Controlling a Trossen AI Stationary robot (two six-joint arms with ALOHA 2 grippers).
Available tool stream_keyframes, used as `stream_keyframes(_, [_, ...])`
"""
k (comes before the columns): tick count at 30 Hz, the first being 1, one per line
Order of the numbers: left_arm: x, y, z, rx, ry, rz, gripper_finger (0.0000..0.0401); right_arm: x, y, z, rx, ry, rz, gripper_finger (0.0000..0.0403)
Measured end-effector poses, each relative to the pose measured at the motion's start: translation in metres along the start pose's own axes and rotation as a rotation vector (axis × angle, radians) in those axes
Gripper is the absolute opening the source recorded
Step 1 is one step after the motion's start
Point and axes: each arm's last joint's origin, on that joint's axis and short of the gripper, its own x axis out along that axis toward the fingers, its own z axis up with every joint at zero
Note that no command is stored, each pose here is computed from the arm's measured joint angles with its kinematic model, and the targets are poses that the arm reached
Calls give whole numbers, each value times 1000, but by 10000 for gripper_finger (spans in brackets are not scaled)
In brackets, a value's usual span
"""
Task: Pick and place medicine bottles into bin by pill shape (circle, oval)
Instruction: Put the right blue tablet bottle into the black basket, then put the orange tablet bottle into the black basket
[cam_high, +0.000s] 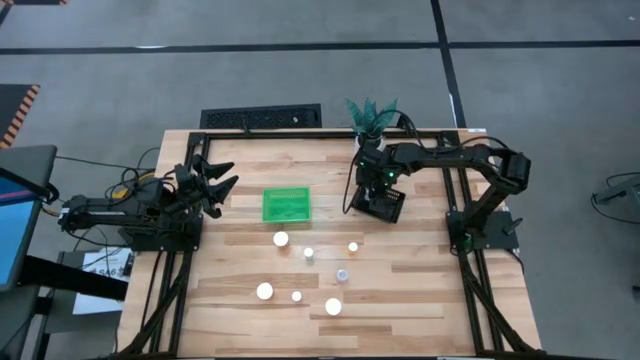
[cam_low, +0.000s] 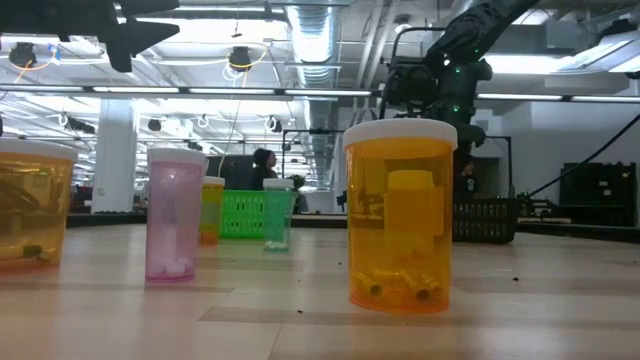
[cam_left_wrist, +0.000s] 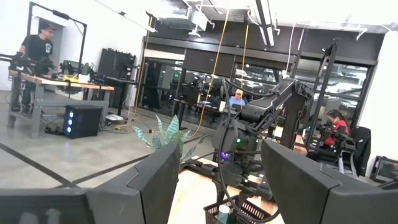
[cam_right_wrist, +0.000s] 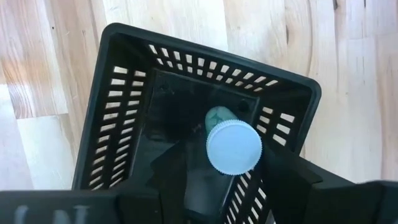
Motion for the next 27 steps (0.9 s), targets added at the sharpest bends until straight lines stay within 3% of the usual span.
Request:
stream_keyframes(10, [0, 0, 0, 0, 0, 0, 220, -15, 0, 6, 6, 33, 8, 236])
stream_keyframes(19, [0, 0, 0, 0, 0, 0, 220, -67, 4, 19, 62, 96, 44, 233])
stream_keyframes(23, [0, 0, 0, 0, 0, 0, 220, -93, 27, 20, 59, 23, 103, 233])
stream_keyframes(27, [0, 0, 0, 0, 0, 2, 220, -111, 70, 20, -19, -52, 129, 233])
